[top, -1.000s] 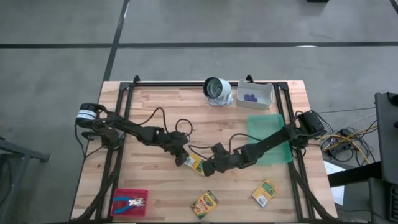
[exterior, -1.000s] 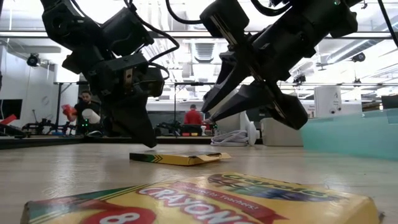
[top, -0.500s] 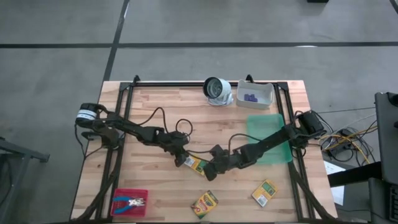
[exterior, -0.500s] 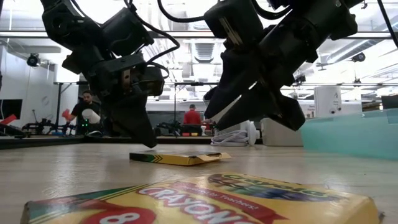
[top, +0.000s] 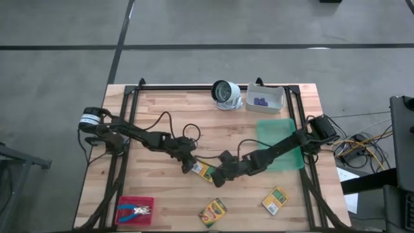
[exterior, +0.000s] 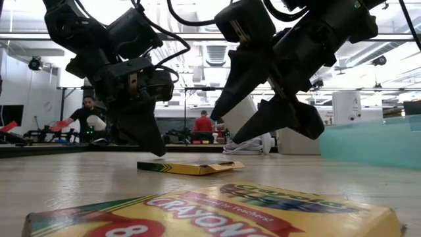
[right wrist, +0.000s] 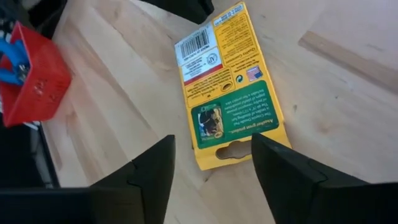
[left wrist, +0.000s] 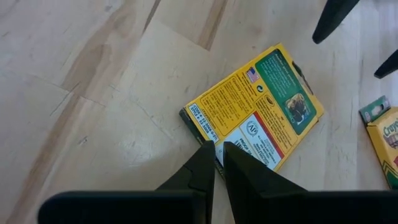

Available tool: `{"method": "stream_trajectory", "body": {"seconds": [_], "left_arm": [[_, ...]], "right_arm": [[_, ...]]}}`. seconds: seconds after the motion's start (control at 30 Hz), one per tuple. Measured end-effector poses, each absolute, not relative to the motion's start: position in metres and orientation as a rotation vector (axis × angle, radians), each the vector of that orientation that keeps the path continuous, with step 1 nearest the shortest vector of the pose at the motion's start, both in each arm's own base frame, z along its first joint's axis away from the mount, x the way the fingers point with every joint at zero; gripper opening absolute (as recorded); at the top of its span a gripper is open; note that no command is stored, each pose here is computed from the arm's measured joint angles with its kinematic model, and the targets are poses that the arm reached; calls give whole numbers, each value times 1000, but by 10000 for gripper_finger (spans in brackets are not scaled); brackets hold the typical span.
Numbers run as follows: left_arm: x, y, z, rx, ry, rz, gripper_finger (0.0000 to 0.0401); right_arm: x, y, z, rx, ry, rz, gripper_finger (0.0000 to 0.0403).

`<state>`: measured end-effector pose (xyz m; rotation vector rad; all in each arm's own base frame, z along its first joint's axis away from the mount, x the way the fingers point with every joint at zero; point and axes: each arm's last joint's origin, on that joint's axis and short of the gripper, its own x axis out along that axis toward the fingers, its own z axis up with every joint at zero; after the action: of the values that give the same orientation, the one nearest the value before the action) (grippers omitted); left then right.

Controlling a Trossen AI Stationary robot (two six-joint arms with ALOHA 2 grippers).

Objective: Pick & Place School Supplies
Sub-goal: Put the crayon box into the green bin

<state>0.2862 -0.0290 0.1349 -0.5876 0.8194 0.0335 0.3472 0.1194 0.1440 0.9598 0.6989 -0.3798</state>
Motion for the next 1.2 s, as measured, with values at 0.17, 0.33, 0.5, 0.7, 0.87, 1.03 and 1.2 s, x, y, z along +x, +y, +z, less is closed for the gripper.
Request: {"method": "stream_trajectory", "body": {"seconds": [0.17,0.33,0.5,0.7,0.87,1.03,1.2], "left_arm": [[286,-28,135,-572,806,75,37],[286,-28,134,-585,807,83,37],[284,-28,132,-572,842,84,37],[282,-27,131,-542,855,91,37],[287,-29,135,-555,805,46,37],[289,-36,137,-570,799,-62,37],[290,-38,130,-562,821,-52,37]], "right_arm": [[347,120,144,1007,690,-395,216],[347,120,144,1005,691,-393,217],[347,120,144,1002,692,-391,217],[347,120,144,1003,692,-391,217],[347,120,144,1003,692,-391,217],[347,120,144,1003,692,-391,217],[347,120,144,1003,691,-391,217]]}}
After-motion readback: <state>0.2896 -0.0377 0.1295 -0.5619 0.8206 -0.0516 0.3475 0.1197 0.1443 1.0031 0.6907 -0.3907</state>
